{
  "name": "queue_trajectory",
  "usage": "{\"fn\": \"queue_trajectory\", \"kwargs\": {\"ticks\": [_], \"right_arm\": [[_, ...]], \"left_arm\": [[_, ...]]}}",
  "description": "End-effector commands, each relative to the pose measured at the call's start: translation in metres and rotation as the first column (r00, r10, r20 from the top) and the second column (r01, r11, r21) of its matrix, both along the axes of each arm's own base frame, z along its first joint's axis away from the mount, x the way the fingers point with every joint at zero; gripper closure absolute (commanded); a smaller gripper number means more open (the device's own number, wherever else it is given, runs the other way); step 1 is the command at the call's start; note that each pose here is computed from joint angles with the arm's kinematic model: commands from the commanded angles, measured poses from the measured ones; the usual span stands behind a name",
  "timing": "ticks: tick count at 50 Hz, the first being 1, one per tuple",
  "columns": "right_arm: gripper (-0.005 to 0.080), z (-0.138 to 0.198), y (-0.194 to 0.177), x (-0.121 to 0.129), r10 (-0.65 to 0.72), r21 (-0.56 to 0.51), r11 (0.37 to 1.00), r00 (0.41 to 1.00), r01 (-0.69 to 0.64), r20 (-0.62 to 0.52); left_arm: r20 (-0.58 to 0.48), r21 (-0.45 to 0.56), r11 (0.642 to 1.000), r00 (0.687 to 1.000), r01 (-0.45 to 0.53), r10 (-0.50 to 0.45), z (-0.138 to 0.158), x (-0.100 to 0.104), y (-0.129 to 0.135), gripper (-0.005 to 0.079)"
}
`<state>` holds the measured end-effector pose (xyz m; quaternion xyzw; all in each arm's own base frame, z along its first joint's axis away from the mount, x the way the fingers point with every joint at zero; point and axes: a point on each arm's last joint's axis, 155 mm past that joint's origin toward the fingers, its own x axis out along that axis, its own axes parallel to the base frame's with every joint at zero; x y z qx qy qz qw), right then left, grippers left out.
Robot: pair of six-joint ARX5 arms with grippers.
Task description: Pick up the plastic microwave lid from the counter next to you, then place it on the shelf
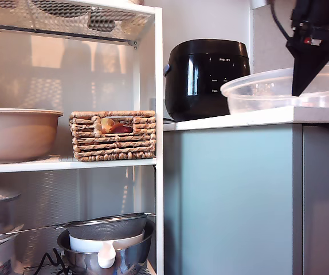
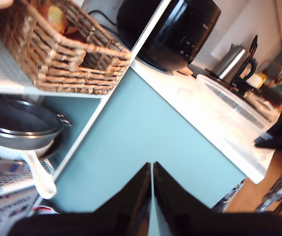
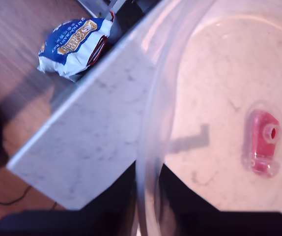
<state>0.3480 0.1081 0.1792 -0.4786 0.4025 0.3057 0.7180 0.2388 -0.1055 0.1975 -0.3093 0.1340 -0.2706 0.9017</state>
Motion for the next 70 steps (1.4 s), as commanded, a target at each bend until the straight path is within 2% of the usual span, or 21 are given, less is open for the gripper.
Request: {"fn": "queue_trajectory", "kwargs": {"ticks": [1, 8, 16, 19, 22, 29, 31, 33, 37, 49, 61, 70], "right_arm": [[0.0763, 0.004, 0.009, -0.01, 0.03, -0.01, 0.999, 1.0, -0.03, 0.003], [0.0763, 0.017, 0.021, -0.021, 0.077, -0.049, 0.996, 0.996, -0.074, 0.048], [0.0763, 0.031, 0.032, -0.029, 0.091, -0.055, 0.995, 0.991, -0.086, 0.095], [0.0763, 0.033, 0.037, -0.035, 0.109, -0.052, 0.993, 0.989, -0.104, 0.1], [0.0763, 0.035, 0.045, -0.04, 0.12, -0.041, 0.992, 0.988, -0.117, 0.101], [0.0763, 0.035, 0.067, -0.052, 0.192, -0.038, 0.981, 0.976, -0.189, 0.1], [0.0763, 0.035, 0.073, -0.055, 0.21, -0.035, 0.978, 0.972, -0.207, 0.105], [0.0763, 0.036, 0.08, -0.057, 0.229, -0.03, 0.973, 0.967, -0.227, 0.11], [0.0763, 0.038, 0.096, -0.064, 0.273, -0.014, 0.962, 0.954, -0.273, 0.123], [0.0763, 0.043, 0.136, -0.073, 0.379, 0.012, 0.922, 0.91, -0.386, 0.168], [0.0763, 0.017, 0.156, -0.078, 0.477, -0.058, 0.879, 0.872, -0.473, 0.11], [0.0763, -0.008, 0.16, -0.07, 0.511, -0.134, 0.855, 0.858, -0.5, 0.057]], "left_arm": [[-0.021, -0.041, 0.999, 1.0, -0.003, 0.002, 0.002, 0.001, 0.0, 0.0764], [-0.104, -0.15, 0.988, 0.995, -0.024, 0.008, 0.001, 0.002, 0.001, 0.0764], [-0.241, -0.305, 0.947, 0.97, -0.096, 0.021, -0.003, 0.007, 0.005, 0.0763], [-0.286, -0.345, 0.929, 0.958, -0.132, 0.03, -0.005, 0.01, 0.007, 0.0734], [-0.31, -0.364, 0.92, 0.95, -0.144, 0.026, -0.007, 0.012, 0.007, 0.064], [-0.387, -0.427, 0.887, 0.922, -0.177, -0.003, -0.015, 0.019, 0.005, 0.0202], [-0.395, -0.44, 0.883, 0.918, -0.164, -0.027, -0.014, 0.02, 0.002, 0.0116], [-0.404, -0.452, 0.878, 0.914, -0.158, -0.044, -0.013, 0.021, 0.0, 0.0073], [-0.435, -0.481, 0.861, 0.898, -0.163, -0.073, -0.01, 0.023, -0.004, 0.0065], [-0.465, -0.473, 0.873, 0.875, -0.119, -0.133, 0.013, 0.037, -0.021, 0.0066], [-0.513, -0.378, 0.926, 0.836, -0.014, -0.197, 0.021, 0.052, -0.048, 0.0066], [-0.596, -0.301, 0.953, 0.775, 0.027, -0.21, 0.003, 0.061, -0.065, 0.0066]]}}
